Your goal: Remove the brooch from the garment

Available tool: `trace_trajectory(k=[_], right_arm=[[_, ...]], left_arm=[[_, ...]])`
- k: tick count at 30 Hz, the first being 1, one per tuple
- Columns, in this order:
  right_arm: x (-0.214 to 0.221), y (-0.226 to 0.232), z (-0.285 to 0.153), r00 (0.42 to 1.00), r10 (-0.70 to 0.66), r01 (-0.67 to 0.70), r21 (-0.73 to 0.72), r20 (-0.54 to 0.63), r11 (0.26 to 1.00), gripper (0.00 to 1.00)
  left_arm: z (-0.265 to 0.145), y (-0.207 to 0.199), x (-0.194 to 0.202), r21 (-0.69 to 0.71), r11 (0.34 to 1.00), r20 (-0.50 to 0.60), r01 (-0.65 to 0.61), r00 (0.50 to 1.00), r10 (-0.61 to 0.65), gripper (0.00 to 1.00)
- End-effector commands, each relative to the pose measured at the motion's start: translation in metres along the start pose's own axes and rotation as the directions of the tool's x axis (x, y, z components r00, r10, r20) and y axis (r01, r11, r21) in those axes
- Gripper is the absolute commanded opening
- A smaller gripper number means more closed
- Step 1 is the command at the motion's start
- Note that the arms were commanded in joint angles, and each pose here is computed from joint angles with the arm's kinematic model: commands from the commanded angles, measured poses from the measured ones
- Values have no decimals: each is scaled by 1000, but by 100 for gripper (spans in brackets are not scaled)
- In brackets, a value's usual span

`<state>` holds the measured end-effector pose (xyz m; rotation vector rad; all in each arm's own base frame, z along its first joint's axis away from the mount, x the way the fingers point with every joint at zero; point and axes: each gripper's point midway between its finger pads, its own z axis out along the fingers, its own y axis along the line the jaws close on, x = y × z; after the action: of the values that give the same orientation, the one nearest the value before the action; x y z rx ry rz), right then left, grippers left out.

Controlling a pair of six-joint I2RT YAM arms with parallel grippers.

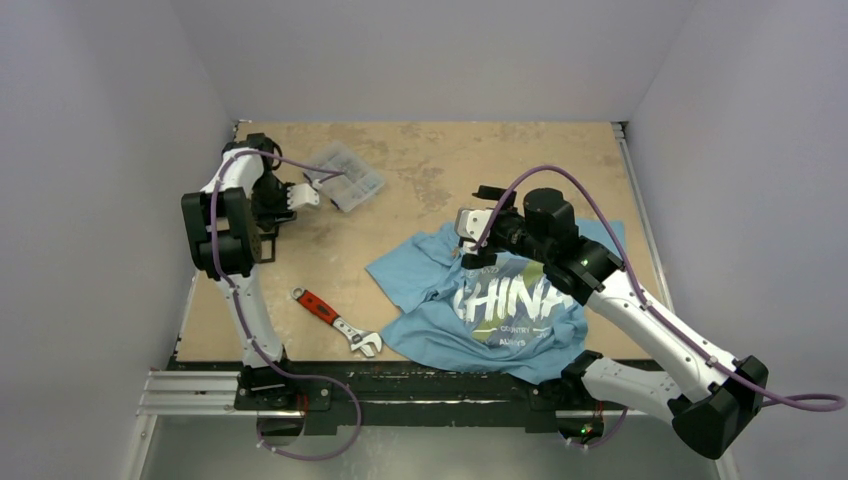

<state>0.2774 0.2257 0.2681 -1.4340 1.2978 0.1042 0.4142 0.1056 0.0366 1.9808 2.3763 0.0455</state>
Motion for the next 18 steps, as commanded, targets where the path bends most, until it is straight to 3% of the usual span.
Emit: trace_trajectory(k=[1, 9, 18], right_arm=[[-11, -10, -4, 1000, -8, 7, 21, 22, 1000, 99], [-11, -9, -3, 1000, 3, -3, 18, 23, 1000, 99], [-13, -7, 1, 998, 51, -51, 10, 36, 999, 99]], left_arm=[[-2, -1, 3, 2, 1000, 0, -23, 1000, 23, 51], [-6, 4, 3, -13, 999, -4, -40, 999, 40, 59], [-61, 4, -29, -93, 992, 84, -90, 992, 98, 64]])
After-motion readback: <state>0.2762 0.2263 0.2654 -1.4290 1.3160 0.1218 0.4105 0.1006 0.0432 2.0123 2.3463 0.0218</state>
